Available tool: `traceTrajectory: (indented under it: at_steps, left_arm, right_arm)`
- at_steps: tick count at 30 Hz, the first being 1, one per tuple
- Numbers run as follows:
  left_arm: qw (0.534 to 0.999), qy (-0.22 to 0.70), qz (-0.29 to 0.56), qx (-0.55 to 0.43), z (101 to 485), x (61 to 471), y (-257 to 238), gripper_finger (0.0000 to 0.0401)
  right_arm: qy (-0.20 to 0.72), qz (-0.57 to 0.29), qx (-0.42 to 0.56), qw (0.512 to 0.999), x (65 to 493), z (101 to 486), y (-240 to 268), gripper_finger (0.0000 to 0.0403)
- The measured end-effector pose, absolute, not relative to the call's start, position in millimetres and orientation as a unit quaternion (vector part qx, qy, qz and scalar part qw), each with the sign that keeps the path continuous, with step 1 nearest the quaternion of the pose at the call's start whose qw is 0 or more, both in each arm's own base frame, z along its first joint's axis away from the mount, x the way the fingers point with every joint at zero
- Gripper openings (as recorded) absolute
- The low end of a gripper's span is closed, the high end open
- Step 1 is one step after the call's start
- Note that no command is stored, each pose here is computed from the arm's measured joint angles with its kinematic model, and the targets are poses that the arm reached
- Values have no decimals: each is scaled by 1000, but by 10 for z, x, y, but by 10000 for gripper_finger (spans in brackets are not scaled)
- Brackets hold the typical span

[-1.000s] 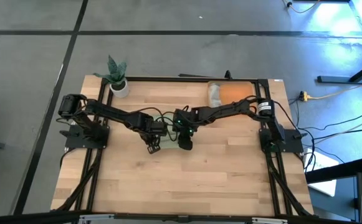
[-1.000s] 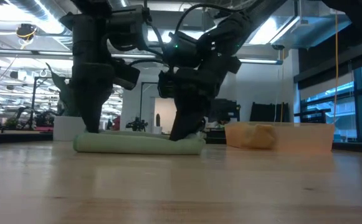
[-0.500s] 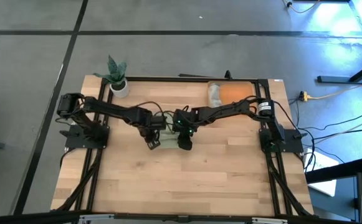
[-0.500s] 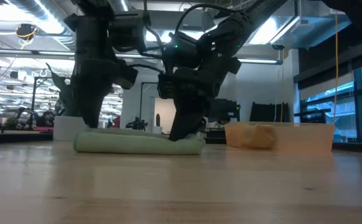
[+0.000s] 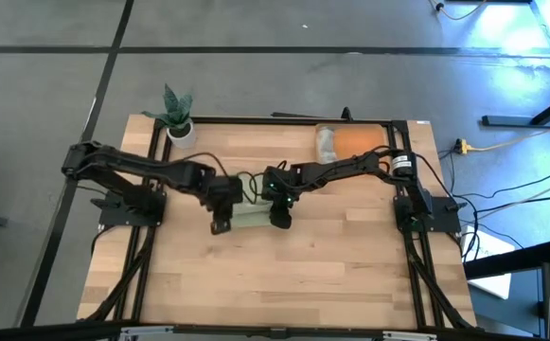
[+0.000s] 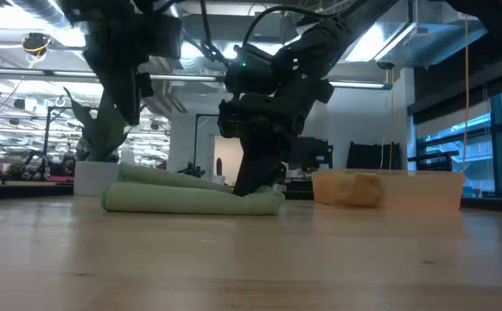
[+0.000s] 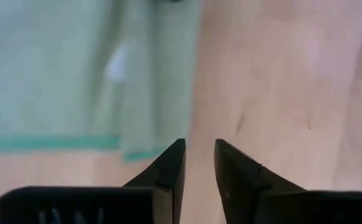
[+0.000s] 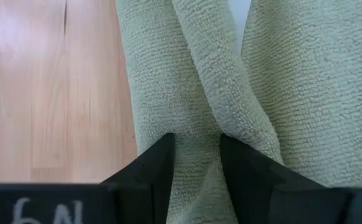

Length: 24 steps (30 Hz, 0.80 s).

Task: Roll microfiber towels into tight, uniform cylinder then place into a basket
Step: Roll the green microfiber towel

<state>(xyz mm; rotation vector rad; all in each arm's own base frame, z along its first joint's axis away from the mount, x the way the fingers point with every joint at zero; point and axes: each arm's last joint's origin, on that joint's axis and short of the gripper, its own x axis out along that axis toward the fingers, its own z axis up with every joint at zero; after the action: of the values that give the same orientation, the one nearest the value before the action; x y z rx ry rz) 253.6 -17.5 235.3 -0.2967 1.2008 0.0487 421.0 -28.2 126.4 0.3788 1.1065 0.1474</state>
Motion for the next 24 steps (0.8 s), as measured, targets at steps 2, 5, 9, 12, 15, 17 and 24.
traceTrajectory:
  at_steps: [2, 5, 9, 12, 15, 17, 24]
  left_arm:
    - [827, 552, -8, -107, 2261, 2570, -264, 70]
    - [840, 538, -18, -67, 2089, 2602, -348, 69]
    - [842, 538, 4, -42, 1875, 2626, -377, 69]
    - [830, 556, 31, -36, 1752, 2599, -342, 69]
    - [820, 569, 56, -29, 1652, 2568, -291, 69]
    - [818, 571, 73, -23, 1634, 2556, -261, 69]
    - [821, 563, 96, -26, 1586, 2550, -154, 69]
  right_arm:
    - [520, 71, 179, 832, 4213, 1265, -281, 135]
    - [520, 69, 187, 830, 4213, 1266, -281, 135]
    - [521, 68, 192, 829, 4214, 1265, -281, 135]
    - [520, 69, 193, 829, 4215, 1265, -281, 135]
    - [520, 69, 193, 829, 4214, 1264, -281, 135]
    - [520, 69, 194, 829, 4215, 1265, -281, 135]
    - [520, 69, 192, 829, 4215, 1265, -281, 135]
